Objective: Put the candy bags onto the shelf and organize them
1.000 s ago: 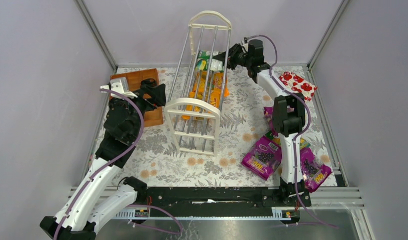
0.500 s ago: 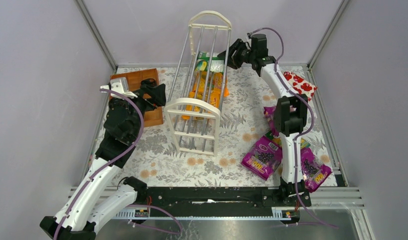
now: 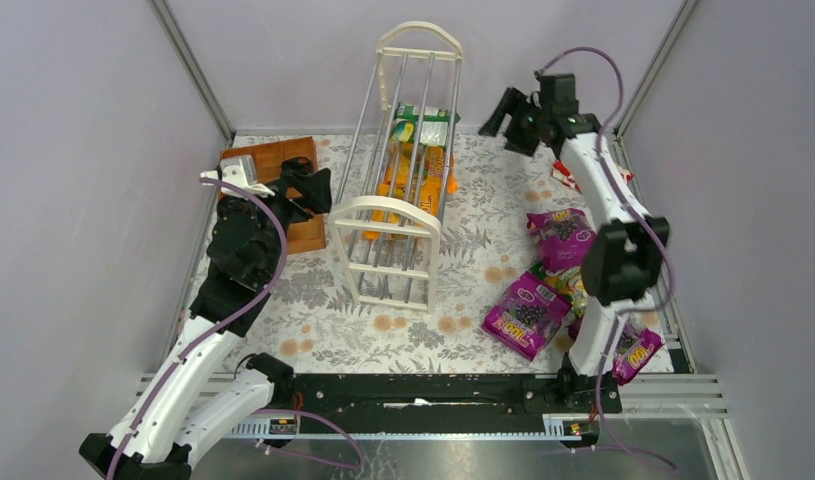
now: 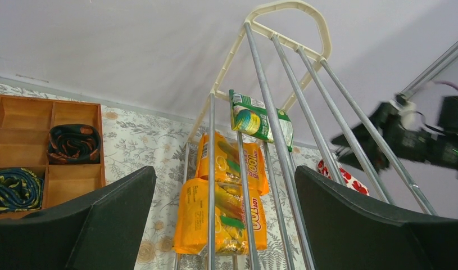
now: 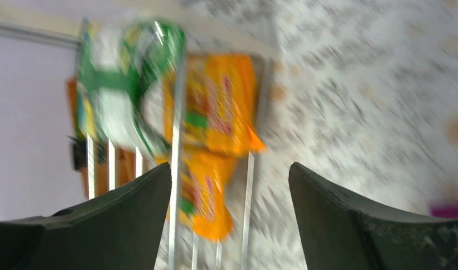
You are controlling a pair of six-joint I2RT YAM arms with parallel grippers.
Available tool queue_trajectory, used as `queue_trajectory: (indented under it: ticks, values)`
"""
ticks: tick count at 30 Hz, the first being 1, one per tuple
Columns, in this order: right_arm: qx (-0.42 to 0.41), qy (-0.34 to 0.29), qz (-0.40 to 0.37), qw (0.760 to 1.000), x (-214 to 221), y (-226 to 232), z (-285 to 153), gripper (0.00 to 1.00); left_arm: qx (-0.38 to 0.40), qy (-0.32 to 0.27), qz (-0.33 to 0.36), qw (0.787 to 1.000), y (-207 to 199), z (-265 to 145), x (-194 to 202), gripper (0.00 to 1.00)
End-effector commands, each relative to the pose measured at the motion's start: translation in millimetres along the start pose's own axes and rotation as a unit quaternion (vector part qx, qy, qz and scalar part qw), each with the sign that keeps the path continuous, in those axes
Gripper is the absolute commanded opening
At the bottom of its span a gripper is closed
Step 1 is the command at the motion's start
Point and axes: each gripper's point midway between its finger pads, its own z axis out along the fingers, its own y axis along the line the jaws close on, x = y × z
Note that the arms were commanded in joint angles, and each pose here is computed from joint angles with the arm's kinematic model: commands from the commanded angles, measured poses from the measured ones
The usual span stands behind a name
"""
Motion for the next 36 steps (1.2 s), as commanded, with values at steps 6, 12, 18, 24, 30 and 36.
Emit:
queue_trajectory:
  ticks: [6,12,18,24,30,36]
  values:
    - [0.044,0.034,-0.058,0.997,147,-59,-135,0.93,0.019,-0.008,-0.003,1.000,-9,-4,-9,0.99]
    - [0.111,0.034,-0.071,0.991,189,-88,-206,0.95,0.020,-0.004,-0.002,1.000,-9,-2,-5,0.99]
    - [0.197,-0.048,-0.040,0.978,182,-117,-237,1.00,0.019,-0.007,-0.003,1.000,-9,-3,-8,0.99]
    - [0.197,-0.093,0.064,0.974,175,-144,-206,1.00,0.014,-0.014,0.000,1.000,-7,-6,-11,0.99]
    - [0.131,-0.147,0.221,0.955,154,-169,-177,1.00,0.022,-0.019,-0.002,1.000,-12,-11,-15,0.99]
    - [0.175,-0.197,0.247,0.933,146,-201,-183,1.00,0.027,-0.024,-0.002,0.999,-16,-15,-19,0.99]
